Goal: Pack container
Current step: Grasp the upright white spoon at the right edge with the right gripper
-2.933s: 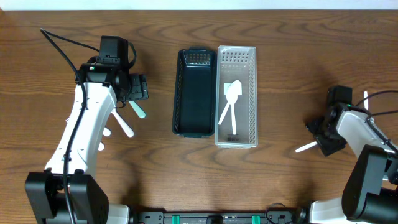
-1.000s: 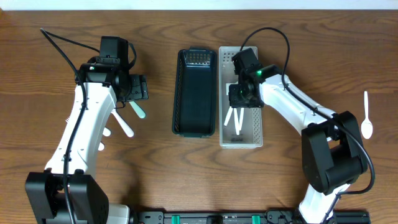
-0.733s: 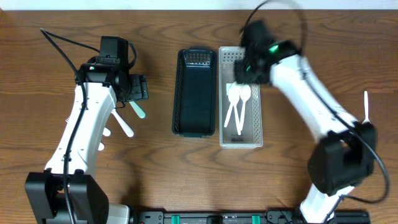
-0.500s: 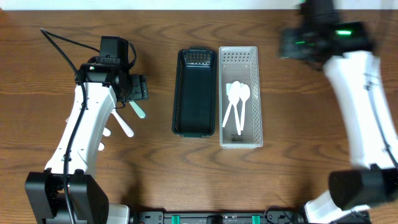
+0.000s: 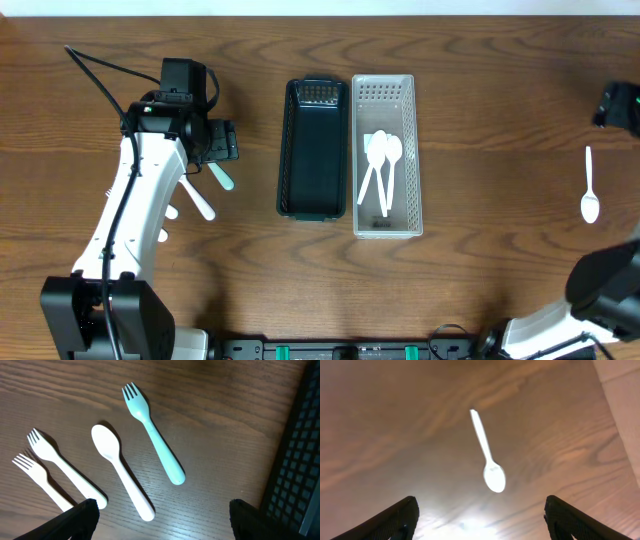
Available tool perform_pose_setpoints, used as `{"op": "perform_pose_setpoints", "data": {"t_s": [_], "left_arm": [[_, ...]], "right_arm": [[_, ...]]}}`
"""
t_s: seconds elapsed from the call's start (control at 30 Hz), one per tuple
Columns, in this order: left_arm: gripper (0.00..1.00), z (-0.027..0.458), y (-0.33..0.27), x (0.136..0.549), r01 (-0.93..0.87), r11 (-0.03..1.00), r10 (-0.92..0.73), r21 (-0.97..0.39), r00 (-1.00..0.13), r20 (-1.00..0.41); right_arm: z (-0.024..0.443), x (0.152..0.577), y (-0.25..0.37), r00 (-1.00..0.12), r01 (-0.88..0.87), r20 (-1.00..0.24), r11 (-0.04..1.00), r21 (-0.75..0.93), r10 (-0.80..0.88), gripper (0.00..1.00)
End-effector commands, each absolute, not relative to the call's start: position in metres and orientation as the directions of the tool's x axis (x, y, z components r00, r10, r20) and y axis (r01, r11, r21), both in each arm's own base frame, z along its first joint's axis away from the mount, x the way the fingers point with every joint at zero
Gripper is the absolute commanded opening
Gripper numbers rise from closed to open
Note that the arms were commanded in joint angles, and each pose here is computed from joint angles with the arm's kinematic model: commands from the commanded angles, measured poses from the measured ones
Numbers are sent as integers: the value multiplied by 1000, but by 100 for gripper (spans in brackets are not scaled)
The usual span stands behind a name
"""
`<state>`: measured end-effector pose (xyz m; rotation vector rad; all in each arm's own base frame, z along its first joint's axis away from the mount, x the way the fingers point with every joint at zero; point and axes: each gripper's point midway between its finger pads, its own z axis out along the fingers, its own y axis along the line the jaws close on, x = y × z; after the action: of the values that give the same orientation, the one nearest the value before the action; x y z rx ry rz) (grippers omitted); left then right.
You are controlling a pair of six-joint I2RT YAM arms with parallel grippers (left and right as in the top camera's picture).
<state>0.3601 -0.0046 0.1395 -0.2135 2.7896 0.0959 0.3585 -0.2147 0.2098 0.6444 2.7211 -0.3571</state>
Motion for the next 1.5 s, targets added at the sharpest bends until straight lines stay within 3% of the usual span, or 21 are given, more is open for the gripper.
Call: {"op": "perform_pose_setpoints", "data": {"t_s": [0.0, 0.33, 0.43, 0.8, 1.2, 1.37, 1.47], "left_arm": [[85, 144, -2, 364, -168, 985, -142, 46, -926, -351], [86, 144, -2, 364, -168, 985, -142, 46, -926, -351], [86, 144, -2, 364, -168, 985, -142, 46, -926, -351], [86, 144, -2, 364, -168, 985, -142, 46, -926, -351], [86, 144, -2, 364, -168, 985, -142, 46, -926, -350], [86, 144, -2, 364, -168, 985, -142, 46, -926, -351], [86, 144, -2, 364, -168, 985, -142, 46, -926, -350]], "right_arm": [[161, 347, -235, -914, 377, -234, 908, -181, 333, 84], [36, 332, -249, -925, 380, -64, 921, -87, 376, 81], [10, 327, -246, -925, 379, -24, 922, -78, 379, 77], [-15, 326, -246, -920, 392, -15, 917, -75, 392, 70], [-16, 332, -240, -918, 395, -31, 918, -25, 394, 32], [-16, 332, -240, -892, 451, -32, 892, -23, 451, 2], [-14, 332, -238, -829, 559, -33, 829, -18, 559, 1]]}}
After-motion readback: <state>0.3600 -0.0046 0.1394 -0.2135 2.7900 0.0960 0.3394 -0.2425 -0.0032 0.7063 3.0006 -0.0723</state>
